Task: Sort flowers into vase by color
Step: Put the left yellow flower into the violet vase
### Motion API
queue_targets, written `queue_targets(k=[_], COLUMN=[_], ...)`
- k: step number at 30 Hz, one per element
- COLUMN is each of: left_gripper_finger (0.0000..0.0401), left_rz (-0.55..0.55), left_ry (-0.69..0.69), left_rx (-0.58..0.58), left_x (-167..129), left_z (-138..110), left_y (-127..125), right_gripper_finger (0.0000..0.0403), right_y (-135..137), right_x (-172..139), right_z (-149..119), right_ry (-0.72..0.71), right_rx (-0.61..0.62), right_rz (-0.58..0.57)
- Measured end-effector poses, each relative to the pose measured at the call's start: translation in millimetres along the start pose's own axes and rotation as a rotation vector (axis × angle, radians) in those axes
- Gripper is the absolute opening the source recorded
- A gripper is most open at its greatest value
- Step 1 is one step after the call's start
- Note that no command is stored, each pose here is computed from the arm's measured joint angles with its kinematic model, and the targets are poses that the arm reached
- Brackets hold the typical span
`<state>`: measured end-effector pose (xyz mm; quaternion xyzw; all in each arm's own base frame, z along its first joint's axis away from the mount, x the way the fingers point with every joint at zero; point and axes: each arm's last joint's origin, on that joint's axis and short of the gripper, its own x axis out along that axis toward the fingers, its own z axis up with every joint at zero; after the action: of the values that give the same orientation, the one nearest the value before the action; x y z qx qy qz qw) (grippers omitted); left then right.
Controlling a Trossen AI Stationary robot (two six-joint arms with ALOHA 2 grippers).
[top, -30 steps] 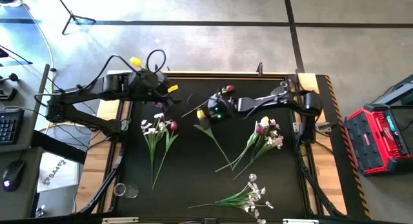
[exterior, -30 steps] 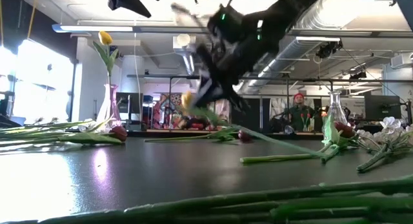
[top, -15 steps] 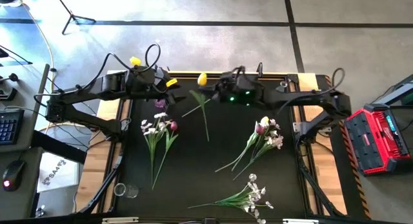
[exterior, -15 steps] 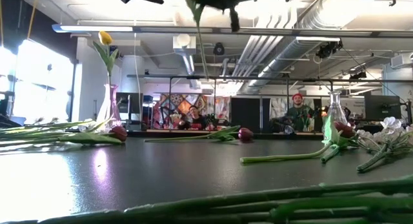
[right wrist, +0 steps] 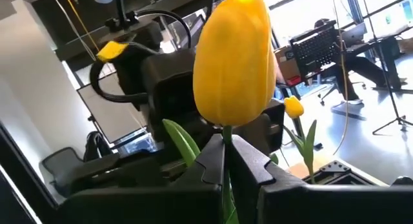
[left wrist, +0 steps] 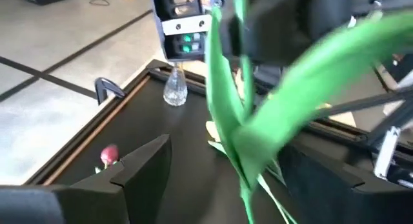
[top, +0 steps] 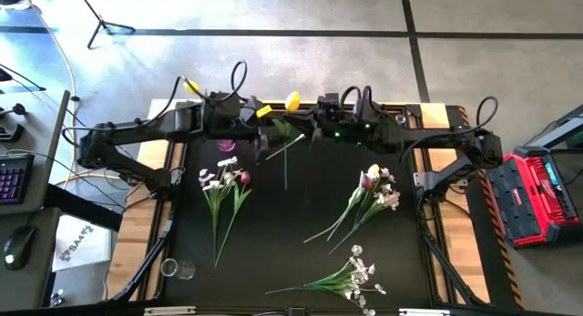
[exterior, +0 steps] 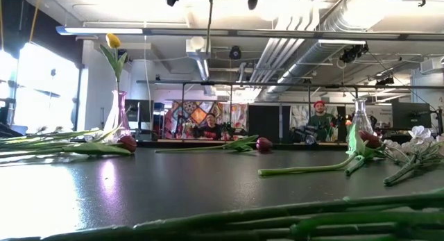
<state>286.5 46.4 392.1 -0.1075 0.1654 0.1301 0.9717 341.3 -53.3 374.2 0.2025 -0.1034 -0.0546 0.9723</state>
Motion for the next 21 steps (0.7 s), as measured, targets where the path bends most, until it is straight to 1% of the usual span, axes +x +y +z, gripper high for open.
queue_targets(k=[2, 5, 7, 12, 13, 14, 17, 21], left_gripper_finger=[0.0239, 0.0191, 0.0150, 0.0034, 0.0018, 0.0010, 0.0012, 0.0004], left_rz=[-0.002, -0.003, 0.006, 0.016, 0.018, 0.021, 0.046, 0.144], left_ry=[-0.010, -0.032, -0.040, -0.046, -0.045, -0.043, -0.048, -0.067], left_rx=[0.001, 0.014, 0.015, 0.026, 0.026, 0.025, 0.017, -0.003], left_x=[2.8, 3.2, 2.5, -1.5, -2.9, -3.5, -7.6, -24.1], left_z=[0.5, 2.7, 3.6, 5.4, 5.5, 5.5, 6.5, 8.8], left_y=[-0.3, 0.3, 1.0, 4.3, 4.7, 5.6, 7.3, 10.5], right_gripper_finger=[0.0000, 0.0000, 0.0000, 0.0000, 0.0000, 0.0002, 0.0018, 0.0067], right_y=[0.1, 0.2, 0.2, -4.2, -6.0, -7.8, -12.6, -18.6], right_x=[0.0, 0.0, 0.0, -1.0, -1.1, -1.2, -1.6, -4.5], right_z=[0.2, 0.1, 0.2, 3.5, 4.2, 4.9, 6.9, 9.9], right_ry=[-0.001, 0.001, 0.000, 0.007, 0.010, 0.012, 0.018, 0.047], right_rx=[0.000, 0.000, 0.000, -0.007, -0.001, 0.007, 0.020, 0.021], right_rz=[0.003, 0.005, 0.006, 0.021, 0.023, 0.024, 0.027, 0.021])
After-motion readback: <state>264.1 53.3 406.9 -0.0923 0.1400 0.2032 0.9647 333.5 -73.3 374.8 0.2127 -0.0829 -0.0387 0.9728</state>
